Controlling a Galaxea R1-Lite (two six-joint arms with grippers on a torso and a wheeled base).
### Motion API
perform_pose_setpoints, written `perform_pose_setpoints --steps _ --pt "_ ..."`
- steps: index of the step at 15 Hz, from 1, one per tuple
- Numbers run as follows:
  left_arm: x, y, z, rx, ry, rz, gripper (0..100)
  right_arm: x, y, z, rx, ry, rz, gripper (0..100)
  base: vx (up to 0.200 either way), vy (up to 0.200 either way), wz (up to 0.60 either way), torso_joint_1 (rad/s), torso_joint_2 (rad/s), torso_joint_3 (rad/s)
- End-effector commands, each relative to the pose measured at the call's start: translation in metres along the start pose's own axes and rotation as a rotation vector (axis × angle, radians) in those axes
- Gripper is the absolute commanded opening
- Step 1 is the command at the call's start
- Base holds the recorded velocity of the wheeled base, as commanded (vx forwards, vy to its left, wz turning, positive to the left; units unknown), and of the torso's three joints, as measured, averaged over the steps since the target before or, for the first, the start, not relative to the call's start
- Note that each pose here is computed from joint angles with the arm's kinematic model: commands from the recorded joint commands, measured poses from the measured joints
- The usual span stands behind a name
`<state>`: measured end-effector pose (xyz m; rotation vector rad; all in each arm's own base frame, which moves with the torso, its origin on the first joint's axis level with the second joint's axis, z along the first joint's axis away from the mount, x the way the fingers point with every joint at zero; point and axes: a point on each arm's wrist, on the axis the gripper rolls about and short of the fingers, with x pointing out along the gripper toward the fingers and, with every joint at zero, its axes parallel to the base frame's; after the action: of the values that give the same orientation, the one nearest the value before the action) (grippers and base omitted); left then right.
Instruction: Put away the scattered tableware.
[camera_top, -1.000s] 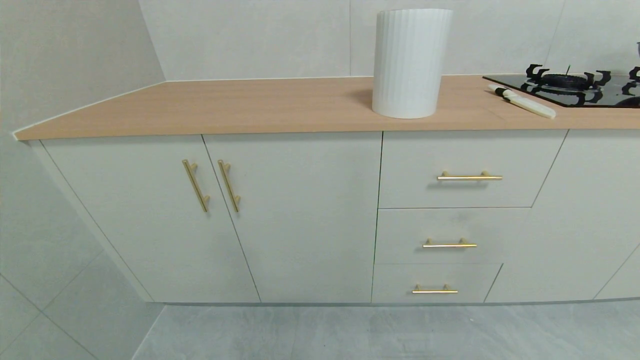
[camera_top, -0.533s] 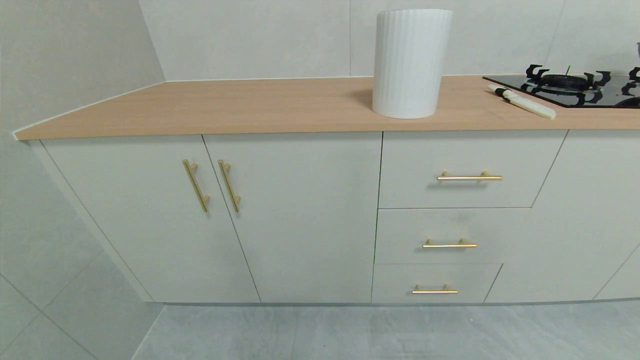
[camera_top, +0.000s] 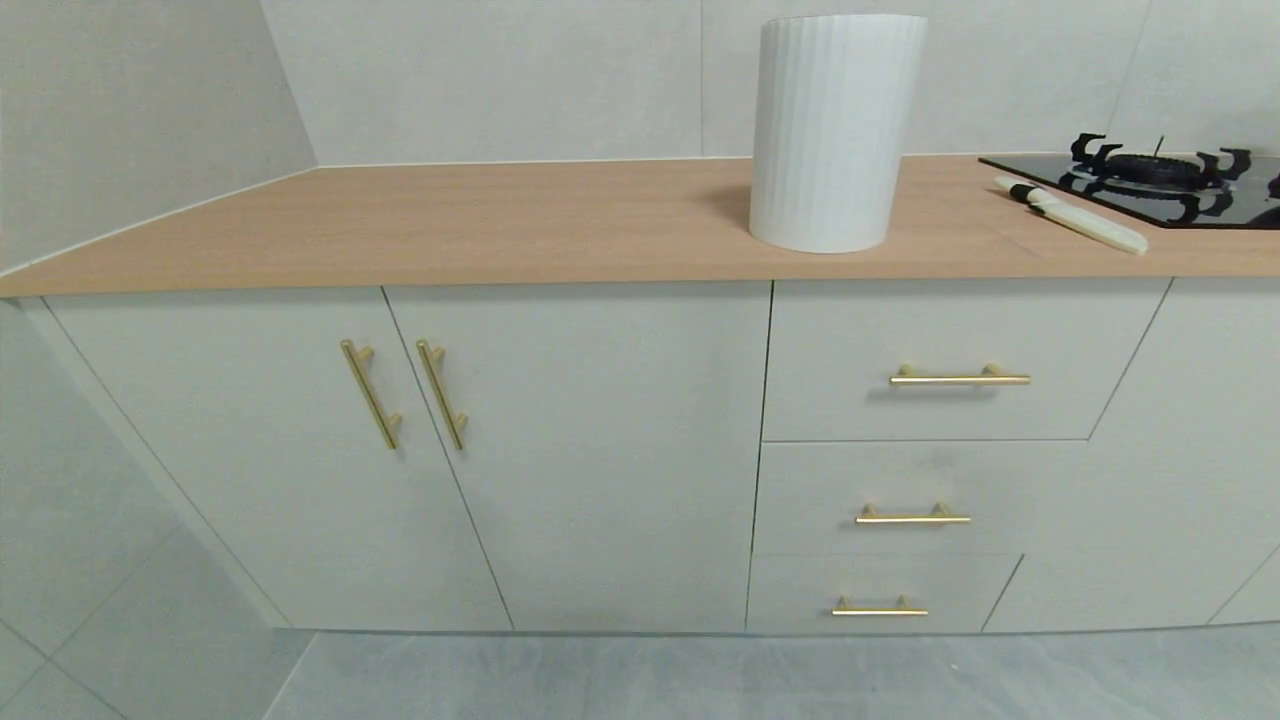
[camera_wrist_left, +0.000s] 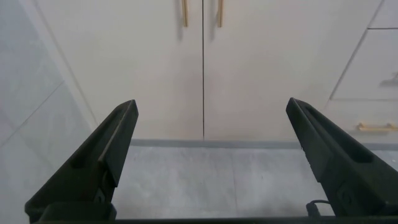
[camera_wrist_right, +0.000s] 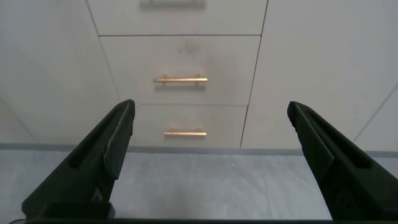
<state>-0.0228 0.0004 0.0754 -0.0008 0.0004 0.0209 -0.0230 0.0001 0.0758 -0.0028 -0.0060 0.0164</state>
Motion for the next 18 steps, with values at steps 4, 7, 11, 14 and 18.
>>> perform_pose_setpoints --steps 4,7,11,14,18 --pt "0.0 0.0 0.0 -0.001 0.0 0.001 100 0.0002 0.0 0.0 0.0 0.003 0.0 100 0.2 0.0 0.0 0.004 0.0 0.001" --pt "0.0 0.0 -0.0001 -0.001 0.001 0.001 100 0.0002 0.0 0.0 0.001 0.003 0.0 100 0.2 0.0 0.0 0.001 0.0 0.002" --pt "0.0 0.0 -0.0001 -0.001 0.001 0.001 100 0.0002 0.0 0.0 0.001 0.003 0.0 100 0.2 0.0 0.0 0.004 0.0 -0.002" --pt "0.0 0.0 0.0 -0.001 0.0 0.001 100 0.0002 0.0 0.0 0.001 0.003 0.0 100 0.067 0.0 0.0 -0.001 0.0 -0.002" --pt "0.0 0.0 0.0 -0.001 0.0 0.001 100 0.0002 0.0 0.0 0.003 0.003 0.0 100 0.0 0.0 0.0 0.0 0.0 0.0"
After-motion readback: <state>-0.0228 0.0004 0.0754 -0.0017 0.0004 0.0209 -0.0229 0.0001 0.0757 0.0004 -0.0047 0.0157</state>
